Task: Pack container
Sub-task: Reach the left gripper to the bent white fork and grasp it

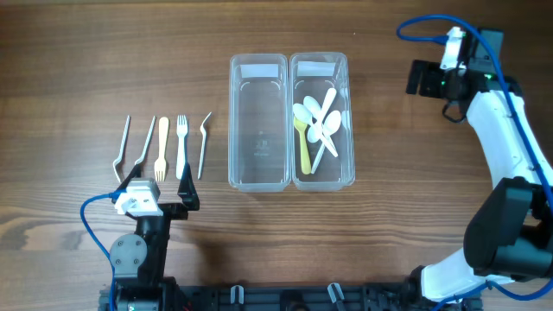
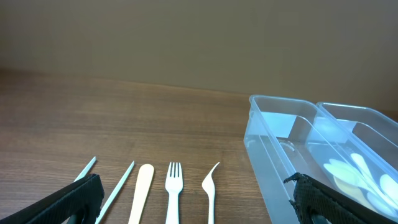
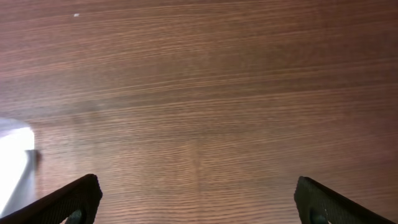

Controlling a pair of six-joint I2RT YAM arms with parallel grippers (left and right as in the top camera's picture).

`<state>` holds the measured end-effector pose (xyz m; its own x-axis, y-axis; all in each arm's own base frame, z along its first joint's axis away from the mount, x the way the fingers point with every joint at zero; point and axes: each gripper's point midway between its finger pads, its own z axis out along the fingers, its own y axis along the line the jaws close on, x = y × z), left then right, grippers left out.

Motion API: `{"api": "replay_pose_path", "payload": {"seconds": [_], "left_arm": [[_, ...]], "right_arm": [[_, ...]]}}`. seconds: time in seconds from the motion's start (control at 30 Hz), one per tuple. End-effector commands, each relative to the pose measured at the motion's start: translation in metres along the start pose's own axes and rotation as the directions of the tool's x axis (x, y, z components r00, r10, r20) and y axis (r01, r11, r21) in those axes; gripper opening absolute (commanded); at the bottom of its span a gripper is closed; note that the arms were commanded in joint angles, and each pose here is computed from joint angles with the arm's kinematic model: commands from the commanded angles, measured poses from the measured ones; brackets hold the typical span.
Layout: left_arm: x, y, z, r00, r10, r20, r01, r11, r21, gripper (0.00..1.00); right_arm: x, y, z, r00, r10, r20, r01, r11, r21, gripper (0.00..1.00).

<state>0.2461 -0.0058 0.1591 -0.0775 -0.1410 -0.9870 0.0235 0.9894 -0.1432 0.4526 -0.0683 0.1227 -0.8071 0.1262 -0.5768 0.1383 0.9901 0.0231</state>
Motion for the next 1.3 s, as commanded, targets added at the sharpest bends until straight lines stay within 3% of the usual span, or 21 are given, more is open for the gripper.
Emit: {"api": "replay_pose_path", "payload": {"seconds": [0.0,0.87,0.9,1.0,1.07,1.17,1.27], "left_arm": [[0.003,-0.004,0.000,1.000,-0.013,-0.006,0.013,1.000,0.024,1.00],[-0.003,-0.005,0.000,1.000,-0.008,0.021,0.008,1.000,0.024,0.99],[-0.009,-0.006,0.000,0.999,-0.009,0.045,0.008,0.999,0.031,1.00],[-0.039,-0.040,-0.008,0.988,-0.010,0.154,-0.024,0.976,0.218,1.00],[-0.054,-0.044,-0.012,0.985,-0.097,0.146,0.058,0.968,0.245,1.00],[-0.078,-0.044,-0.014,0.988,-0.105,0.110,0.080,0.973,0.216,1.00],[-0.120,-0.033,-0.006,0.994,-0.111,0.021,0.109,0.989,0.096,1.00]], "right_arm": [[-0.005,-0.001,-0.006,1.000,-0.020,0.020,0.020,1.000,0.010,1.00],[-0.005,-0.001,-0.006,1.000,-0.020,0.020,0.020,1.000,0.010,1.00],[-0.005,-0.001,-0.006,1.000,-0.020,0.020,0.020,1.000,0.010,1.00],[-0.005,-0.001,-0.006,1.000,-0.020,0.020,0.020,1.000,0.010,1.00],[-0.005,-0.001,-0.006,1.000,-0.020,0.020,0.020,1.000,0.010,1.00],[-0.005,-0.001,-0.006,1.000,-0.020,0.020,0.020,1.000,0.010,1.00],[-0.005,-0.001,-0.006,1.000,-0.020,0.020,0.019,1.000,0.010,1.00]]}}
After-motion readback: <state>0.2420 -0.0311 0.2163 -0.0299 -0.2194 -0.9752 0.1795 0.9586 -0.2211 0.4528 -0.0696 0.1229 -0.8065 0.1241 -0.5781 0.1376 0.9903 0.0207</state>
